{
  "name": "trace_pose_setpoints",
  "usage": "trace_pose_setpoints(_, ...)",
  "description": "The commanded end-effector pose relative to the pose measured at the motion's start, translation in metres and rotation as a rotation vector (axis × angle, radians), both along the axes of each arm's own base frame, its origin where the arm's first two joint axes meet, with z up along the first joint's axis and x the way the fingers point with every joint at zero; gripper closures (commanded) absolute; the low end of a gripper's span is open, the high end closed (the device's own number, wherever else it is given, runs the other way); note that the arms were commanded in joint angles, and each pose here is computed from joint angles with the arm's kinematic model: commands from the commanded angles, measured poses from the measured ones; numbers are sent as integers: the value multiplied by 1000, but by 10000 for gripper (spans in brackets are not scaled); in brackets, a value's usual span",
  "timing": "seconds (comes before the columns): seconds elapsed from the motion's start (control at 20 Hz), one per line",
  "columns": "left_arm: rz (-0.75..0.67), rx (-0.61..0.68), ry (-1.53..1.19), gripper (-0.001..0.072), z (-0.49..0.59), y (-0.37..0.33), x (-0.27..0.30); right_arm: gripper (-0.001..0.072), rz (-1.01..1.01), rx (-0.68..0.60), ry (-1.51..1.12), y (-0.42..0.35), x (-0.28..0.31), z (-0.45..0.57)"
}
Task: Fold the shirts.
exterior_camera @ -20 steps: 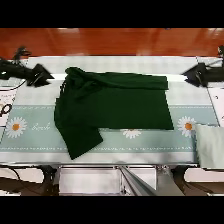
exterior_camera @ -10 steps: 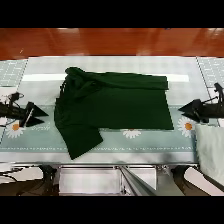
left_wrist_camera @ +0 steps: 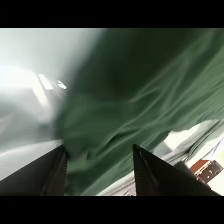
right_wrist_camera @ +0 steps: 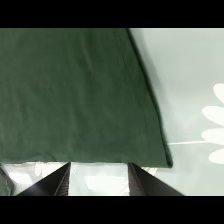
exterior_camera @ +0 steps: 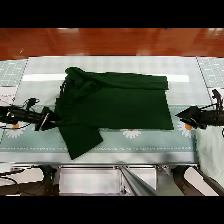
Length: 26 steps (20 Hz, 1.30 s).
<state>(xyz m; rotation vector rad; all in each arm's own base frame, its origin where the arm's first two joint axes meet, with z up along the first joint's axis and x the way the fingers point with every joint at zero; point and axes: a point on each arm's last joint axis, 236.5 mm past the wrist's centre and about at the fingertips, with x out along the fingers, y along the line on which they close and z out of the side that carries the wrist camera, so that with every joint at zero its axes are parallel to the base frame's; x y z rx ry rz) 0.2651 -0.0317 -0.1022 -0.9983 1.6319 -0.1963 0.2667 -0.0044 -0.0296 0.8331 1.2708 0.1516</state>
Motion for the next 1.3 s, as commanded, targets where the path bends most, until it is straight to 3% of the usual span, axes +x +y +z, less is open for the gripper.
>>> trace_pose_setpoints(0.0, -50, 39, -26, 533, -8, -23, 8, 298, -4, -1, 1, 0, -1, 0)
trace_pose_setpoints(0.05, -88, 38, -45, 685, -7, -27, 7, 298, -21, -8, 6, -5, 0, -2)
trace_pose_setpoints(0.3, -100, 43, -71, 687, -1, -27, 9, 298, -205, -80, 155, -49, -26, -30)
trace_pose_setpoints(0.65, -101, 43, -71, 687, -1, -28, 9, 298, -141, 151, 263, -11, -32, -60)
trace_pose_setpoints(0.9, -101, 44, -72, 687, -1, -28, 9, 298, -166, 226, 270, -5, -22, -73)
trace_pose_setpoints(1.2, -97, 49, -76, 687, -1, -27, 11, 300, -91, 163, 214, 25, 7, -83)
trace_pose_setpoints(1.25, -97, 50, -78, 687, -1, -27, 11, 364, -59, 148, 203, 32, 11, -83)
